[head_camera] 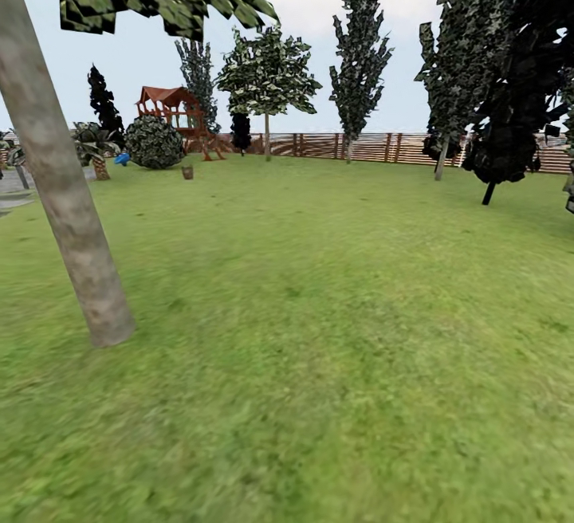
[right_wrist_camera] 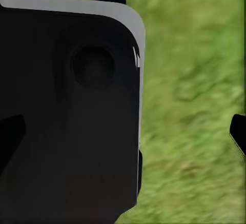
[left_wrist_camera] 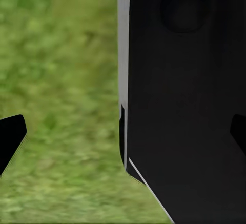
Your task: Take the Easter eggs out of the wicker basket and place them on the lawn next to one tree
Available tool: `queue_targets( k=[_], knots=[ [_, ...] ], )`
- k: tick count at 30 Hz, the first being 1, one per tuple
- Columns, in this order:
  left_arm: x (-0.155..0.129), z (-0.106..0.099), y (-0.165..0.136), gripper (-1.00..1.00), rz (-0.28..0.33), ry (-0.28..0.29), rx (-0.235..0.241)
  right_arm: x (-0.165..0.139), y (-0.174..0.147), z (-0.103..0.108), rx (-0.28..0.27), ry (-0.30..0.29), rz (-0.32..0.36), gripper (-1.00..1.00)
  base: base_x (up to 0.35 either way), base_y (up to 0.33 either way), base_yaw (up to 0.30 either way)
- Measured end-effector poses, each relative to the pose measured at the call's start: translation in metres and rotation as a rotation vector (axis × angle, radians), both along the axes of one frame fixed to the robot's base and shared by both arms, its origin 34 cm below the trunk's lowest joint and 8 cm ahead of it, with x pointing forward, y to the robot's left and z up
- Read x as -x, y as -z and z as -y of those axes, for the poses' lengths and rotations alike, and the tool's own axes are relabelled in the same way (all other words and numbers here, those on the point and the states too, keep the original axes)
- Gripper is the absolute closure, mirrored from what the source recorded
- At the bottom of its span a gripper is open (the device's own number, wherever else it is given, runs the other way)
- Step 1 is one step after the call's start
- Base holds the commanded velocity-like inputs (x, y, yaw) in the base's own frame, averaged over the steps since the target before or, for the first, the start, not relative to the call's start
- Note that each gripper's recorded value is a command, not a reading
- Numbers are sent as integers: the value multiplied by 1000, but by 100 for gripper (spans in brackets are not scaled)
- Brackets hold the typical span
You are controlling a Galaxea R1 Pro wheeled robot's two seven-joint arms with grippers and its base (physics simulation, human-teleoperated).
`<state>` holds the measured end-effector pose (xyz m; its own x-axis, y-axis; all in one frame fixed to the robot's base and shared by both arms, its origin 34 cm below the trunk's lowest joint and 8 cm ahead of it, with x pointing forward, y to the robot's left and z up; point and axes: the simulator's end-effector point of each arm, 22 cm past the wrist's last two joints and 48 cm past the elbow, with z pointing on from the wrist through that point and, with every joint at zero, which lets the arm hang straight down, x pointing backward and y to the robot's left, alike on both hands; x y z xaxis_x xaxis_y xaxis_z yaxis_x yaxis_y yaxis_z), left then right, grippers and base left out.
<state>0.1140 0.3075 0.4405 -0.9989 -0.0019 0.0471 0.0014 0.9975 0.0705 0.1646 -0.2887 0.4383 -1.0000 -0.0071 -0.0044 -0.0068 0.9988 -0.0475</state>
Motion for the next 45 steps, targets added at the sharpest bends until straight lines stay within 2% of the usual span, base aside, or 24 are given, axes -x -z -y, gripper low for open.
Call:
queue_targets(
  k=[37,45],
  knots=[
    [0,0,0,-100,0,0,0,0,0,1,1,0,0,-100,338,0,0],
    [0,0,0,-100,0,0,-1,0,0,1,2,1,0,-100,338,0,176]
  ],
)
